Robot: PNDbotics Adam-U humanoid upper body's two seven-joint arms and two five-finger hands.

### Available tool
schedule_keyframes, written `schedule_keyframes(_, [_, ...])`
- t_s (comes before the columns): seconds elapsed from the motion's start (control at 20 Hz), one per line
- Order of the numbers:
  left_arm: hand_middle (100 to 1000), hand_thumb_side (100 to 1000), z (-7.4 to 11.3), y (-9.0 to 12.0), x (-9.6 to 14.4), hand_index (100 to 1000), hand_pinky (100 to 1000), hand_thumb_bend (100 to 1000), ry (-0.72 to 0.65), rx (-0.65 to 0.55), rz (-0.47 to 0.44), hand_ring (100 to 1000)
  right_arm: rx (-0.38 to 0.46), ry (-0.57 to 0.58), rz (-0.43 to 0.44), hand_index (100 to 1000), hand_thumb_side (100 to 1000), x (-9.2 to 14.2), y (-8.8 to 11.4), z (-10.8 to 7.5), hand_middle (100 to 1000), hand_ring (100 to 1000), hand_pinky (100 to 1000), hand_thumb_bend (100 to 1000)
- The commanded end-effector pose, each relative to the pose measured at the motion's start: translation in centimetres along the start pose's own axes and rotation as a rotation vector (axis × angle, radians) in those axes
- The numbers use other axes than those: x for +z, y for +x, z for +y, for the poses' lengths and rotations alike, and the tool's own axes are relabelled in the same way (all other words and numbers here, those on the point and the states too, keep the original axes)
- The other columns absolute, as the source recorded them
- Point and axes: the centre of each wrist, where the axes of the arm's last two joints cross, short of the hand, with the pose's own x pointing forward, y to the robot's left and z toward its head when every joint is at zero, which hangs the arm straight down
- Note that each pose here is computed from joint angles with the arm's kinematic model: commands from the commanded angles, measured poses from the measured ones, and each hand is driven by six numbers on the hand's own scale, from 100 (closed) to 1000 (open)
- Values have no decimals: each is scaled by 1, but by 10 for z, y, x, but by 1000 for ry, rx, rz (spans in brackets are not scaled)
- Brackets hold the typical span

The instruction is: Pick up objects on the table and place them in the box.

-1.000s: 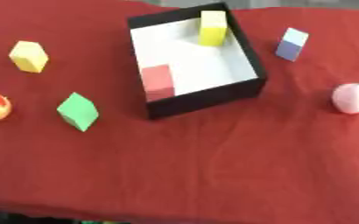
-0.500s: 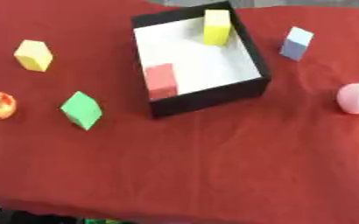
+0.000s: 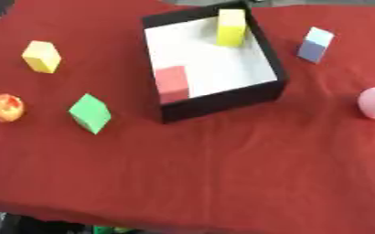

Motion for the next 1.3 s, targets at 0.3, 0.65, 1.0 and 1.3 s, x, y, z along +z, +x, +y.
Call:
schedule_keyframes(0.3, [744,307,3,-47,-10,858,791,688,-323,-212,290,820,16,24,-31,896,385,-4,7,-1,846,820,806,100])
schedule_keyframes(0.65, [731,205,-20,-78,-21,839,765,602,-375,-234,442,797,9,33,-27,896,388,-3,6,2,843,819,807,100])
schedule_keyframes(1.0, [721,217,-39,-89,-31,814,747,582,-430,-233,475,784,0,41,-30,896,391,-4,7,5,840,819,807,100])
schedule_keyframes(1.3, [716,197,-54,-90,-33,788,748,462,-565,-291,477,773,-6,47,-32,896,394,-4,8,7,839,819,807,100])
